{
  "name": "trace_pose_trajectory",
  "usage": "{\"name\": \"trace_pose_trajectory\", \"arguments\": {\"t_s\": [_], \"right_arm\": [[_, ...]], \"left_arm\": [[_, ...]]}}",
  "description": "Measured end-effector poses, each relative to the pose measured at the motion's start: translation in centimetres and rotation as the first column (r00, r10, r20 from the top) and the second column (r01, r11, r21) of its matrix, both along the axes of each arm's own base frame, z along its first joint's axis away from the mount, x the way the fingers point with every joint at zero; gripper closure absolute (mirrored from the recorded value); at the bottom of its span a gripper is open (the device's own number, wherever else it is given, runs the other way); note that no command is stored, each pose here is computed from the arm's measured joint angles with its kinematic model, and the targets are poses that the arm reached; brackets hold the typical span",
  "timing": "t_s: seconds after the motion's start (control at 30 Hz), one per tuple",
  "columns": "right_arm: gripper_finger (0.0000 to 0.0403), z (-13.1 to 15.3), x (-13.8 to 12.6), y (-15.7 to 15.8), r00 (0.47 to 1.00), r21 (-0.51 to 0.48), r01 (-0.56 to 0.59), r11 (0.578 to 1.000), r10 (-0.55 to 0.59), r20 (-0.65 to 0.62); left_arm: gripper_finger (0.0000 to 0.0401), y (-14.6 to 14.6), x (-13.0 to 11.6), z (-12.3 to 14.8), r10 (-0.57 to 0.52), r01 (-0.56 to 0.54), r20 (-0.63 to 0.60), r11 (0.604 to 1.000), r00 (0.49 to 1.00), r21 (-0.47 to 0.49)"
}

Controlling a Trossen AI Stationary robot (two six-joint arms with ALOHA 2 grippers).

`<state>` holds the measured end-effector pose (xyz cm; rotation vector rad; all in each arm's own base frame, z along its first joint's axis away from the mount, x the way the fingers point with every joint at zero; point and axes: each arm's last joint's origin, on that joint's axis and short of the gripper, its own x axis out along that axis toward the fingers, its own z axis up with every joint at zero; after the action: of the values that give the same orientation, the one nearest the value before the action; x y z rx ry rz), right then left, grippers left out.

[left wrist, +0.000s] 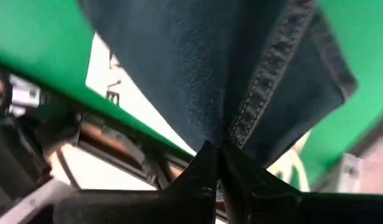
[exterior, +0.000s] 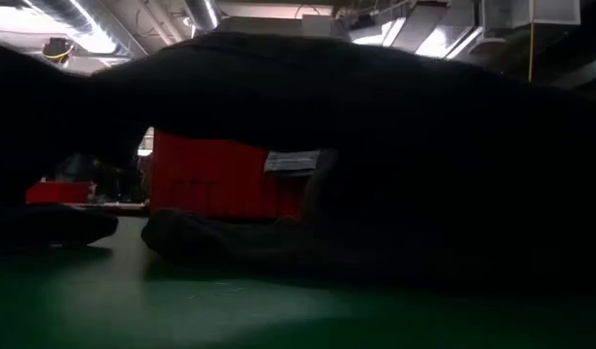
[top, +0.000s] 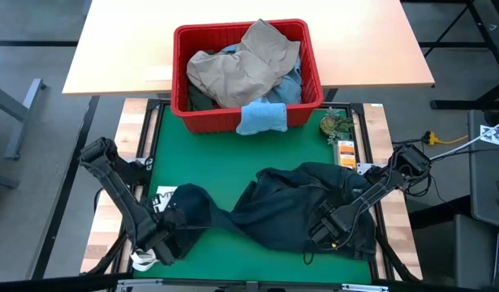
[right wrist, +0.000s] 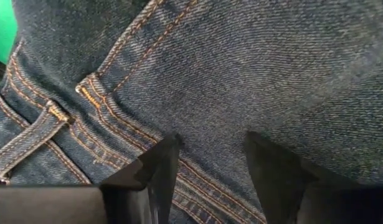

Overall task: Fold Laundry from Bin
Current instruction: Fold the dark blue pants

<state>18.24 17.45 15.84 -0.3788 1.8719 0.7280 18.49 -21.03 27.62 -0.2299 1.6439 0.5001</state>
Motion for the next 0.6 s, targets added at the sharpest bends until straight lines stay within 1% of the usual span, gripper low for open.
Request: {"name": "trace_pose_trajectory", "arguments": {"t_s": [0.1,0.2,0.27,0.37,0.6], "right_arm": [[0.0215,0.0,0.0,0.0,1.000,0.004,0.002,1.000,-0.002,-0.004],[0.0215,0.0,0.0,0.0,1.000,0.004,0.002,1.000,-0.002,-0.004],[0.0215,0.0,0.0,0.0,1.000,0.005,0.003,1.000,-0.002,-0.004],[0.0215,0.0,0.0,0.0,1.000,0.004,0.003,1.000,-0.003,-0.005],[0.0215,0.0,0.0,0.0,1.000,0.004,0.002,1.000,-0.002,-0.006]], "left_arm": [[0.0399,-0.2,-0.5,-1.7,0.018,-0.017,-0.003,1.000,1.000,0.020],[0.0397,-0.2,-0.6,-3.2,0.011,-0.011,0.001,1.000,1.000,0.011],[0.0387,-0.2,-0.5,-3.8,0.001,-0.001,0.000,1.000,1.000,0.000],[0.0358,-0.1,-0.4,-4.4,0.012,-0.012,-0.001,1.000,1.000,-0.014],[0.0269,-0.1,0.1,-4.6,0.019,-0.018,0.026,0.999,0.999,-0.041]]}}
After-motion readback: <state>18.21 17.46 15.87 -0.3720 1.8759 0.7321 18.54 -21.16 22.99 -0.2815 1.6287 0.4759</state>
